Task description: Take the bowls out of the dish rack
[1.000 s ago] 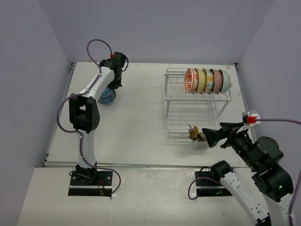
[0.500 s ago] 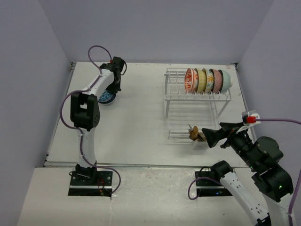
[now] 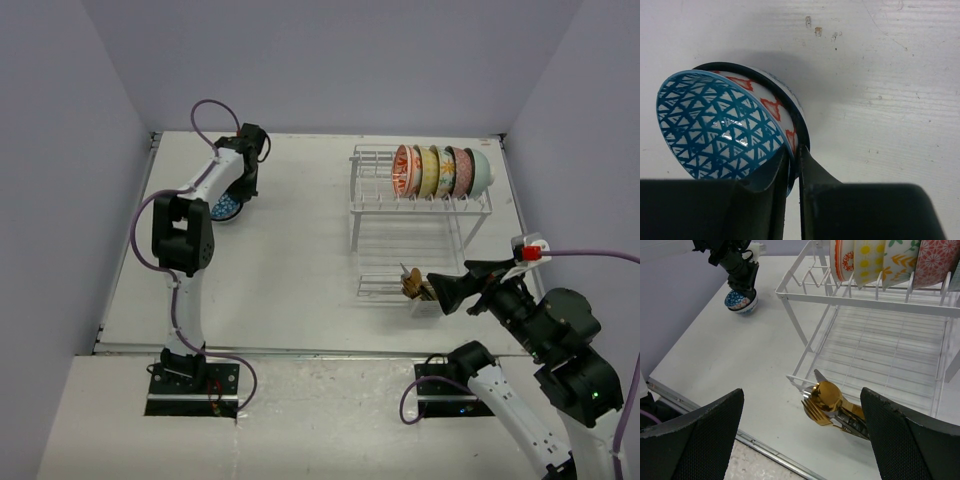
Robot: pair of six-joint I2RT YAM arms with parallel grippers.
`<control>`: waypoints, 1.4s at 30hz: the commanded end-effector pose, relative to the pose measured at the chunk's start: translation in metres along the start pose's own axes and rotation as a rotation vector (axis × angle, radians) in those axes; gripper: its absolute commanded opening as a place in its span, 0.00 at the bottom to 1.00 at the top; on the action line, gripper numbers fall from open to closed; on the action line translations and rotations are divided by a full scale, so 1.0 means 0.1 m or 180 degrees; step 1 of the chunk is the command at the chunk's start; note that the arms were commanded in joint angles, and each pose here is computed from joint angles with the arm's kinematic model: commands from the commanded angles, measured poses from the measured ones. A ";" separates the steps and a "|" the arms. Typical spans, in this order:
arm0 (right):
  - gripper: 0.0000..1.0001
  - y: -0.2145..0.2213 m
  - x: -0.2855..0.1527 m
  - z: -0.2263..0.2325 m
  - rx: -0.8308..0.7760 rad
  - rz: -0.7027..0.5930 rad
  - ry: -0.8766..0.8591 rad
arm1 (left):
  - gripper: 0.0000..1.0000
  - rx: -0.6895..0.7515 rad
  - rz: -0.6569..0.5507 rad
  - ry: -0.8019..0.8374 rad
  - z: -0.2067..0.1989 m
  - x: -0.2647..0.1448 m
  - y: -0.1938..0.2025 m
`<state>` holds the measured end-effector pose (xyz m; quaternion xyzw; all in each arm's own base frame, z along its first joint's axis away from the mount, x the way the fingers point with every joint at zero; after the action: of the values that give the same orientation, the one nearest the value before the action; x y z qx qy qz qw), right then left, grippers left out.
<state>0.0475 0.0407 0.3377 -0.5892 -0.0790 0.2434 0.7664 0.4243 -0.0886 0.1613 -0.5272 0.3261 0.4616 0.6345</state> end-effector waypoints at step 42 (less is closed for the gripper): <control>0.99 -0.11 0.02 0.04 0.0014 -0.0142 -0.0046 | 1.00 -0.0170 -0.2068 0.3851 -0.71 -2.60 0.05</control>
<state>0.0502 0.0420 0.3388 -0.5884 -0.0790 0.2431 0.7671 0.3428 -0.1997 0.3346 -0.7447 0.4070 0.0363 0.5278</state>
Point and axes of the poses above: each gripper's point midway between its finger pads, its own x axis out along the fingers, its own z axis along the line the jaws close on, y = z × x, the point moved 10 cm from there along -x, back along the fingers, and after that the axes turned 1 degree about -x, right-handed, at the moved point
